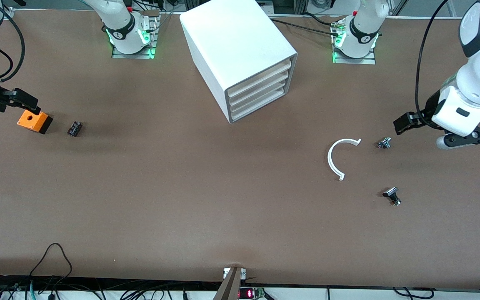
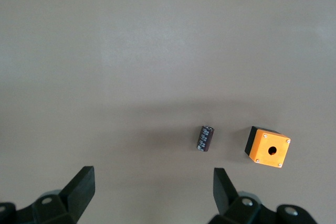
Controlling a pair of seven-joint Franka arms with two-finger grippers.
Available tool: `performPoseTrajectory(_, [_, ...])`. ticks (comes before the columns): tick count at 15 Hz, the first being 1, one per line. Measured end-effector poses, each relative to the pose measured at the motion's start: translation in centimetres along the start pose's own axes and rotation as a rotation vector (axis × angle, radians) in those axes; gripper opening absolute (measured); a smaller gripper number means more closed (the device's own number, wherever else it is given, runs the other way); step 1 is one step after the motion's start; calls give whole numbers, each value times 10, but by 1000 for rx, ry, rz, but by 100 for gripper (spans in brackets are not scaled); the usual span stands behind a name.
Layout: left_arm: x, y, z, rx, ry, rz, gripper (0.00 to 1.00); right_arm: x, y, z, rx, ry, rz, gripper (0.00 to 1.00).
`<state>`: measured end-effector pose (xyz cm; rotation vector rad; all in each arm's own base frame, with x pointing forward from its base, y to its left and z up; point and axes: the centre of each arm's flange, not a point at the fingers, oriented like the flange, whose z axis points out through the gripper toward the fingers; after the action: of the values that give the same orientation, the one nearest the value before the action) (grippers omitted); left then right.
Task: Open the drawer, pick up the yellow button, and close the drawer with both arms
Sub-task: 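Move the left gripper toward the white cabinet's drawer handle, then grasp the drawer handle with the left gripper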
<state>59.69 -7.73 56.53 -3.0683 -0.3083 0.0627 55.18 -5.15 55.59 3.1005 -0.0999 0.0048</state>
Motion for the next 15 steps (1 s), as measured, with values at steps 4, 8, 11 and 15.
performPoseTrajectory(4, [-7,11,6,13,-42,23,100,0,-2,0,0,0,-3,100])
performPoseTrajectory(8, [-17,28,24,38,-129,62,100,0,-2,0,0,0,-3,100])
performPoseTrajectory(11, [-8,34,67,16,-228,63,100,0,-2,0,0,0,-3,100])
performPoseTrajectory(15, [-21,52,110,-149,-475,86,100,0,-2,0,0,0,-4,100])
